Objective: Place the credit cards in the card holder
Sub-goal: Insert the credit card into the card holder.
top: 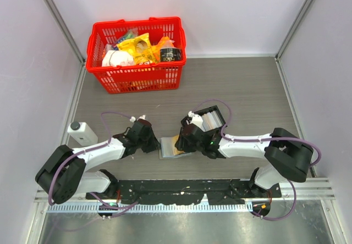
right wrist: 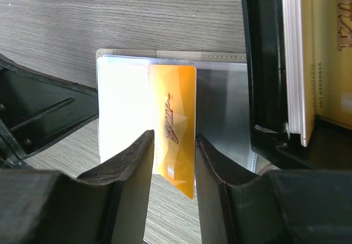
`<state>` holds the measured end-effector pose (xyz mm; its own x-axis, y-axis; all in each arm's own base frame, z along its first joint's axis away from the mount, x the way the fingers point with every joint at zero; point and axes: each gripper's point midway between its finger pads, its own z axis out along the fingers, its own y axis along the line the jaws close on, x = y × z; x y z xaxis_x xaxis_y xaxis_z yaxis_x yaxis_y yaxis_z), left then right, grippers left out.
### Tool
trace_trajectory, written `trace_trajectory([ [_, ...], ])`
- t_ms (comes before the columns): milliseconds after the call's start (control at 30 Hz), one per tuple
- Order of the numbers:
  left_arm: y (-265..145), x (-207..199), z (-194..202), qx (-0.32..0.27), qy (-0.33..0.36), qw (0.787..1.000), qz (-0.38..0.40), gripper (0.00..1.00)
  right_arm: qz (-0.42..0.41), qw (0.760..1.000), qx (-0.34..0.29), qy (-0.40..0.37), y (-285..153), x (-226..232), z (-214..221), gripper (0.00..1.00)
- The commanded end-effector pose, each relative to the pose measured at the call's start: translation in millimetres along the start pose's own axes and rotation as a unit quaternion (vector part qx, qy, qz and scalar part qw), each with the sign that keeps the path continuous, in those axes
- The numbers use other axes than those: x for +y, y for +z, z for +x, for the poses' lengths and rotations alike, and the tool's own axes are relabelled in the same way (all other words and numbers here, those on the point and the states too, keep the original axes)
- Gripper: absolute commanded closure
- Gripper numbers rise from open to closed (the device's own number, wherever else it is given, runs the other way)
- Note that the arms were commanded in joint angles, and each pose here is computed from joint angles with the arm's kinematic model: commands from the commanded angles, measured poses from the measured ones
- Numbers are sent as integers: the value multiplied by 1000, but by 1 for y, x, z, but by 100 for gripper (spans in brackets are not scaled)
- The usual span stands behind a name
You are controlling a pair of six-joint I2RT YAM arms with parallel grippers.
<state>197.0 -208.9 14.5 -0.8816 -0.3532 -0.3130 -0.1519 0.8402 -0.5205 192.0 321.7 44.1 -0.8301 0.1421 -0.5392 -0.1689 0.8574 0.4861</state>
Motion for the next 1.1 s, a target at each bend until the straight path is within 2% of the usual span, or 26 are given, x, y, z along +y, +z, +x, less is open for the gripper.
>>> trace_trajectory([
  [0,1,61,28,42,24,993,-108,100,-14,999,-38,13,-8,8,-20,61],
  [100,1,61,29,43,24,993,-108,100,-14,999,-44,14,-10,6,-23,64],
  [300,2,61,29,46,25,993,-108,100,-34,999,-29,23,-5,8,-19,95],
  [367,2,61,30,46,26,993,-108,100,-34,999,-23,24,-4,8,-16,99],
  [567,3,65,30,44,22,992,-114,100,-56,996,0,66,-2,6,2,99],
  [733,3,70,33,44,19,992,-118,100,-68,993,-11,97,-1,2,4,99],
  [1067,5,77,38,48,17,991,-124,100,-59,994,9,87,11,-5,17,99],
])
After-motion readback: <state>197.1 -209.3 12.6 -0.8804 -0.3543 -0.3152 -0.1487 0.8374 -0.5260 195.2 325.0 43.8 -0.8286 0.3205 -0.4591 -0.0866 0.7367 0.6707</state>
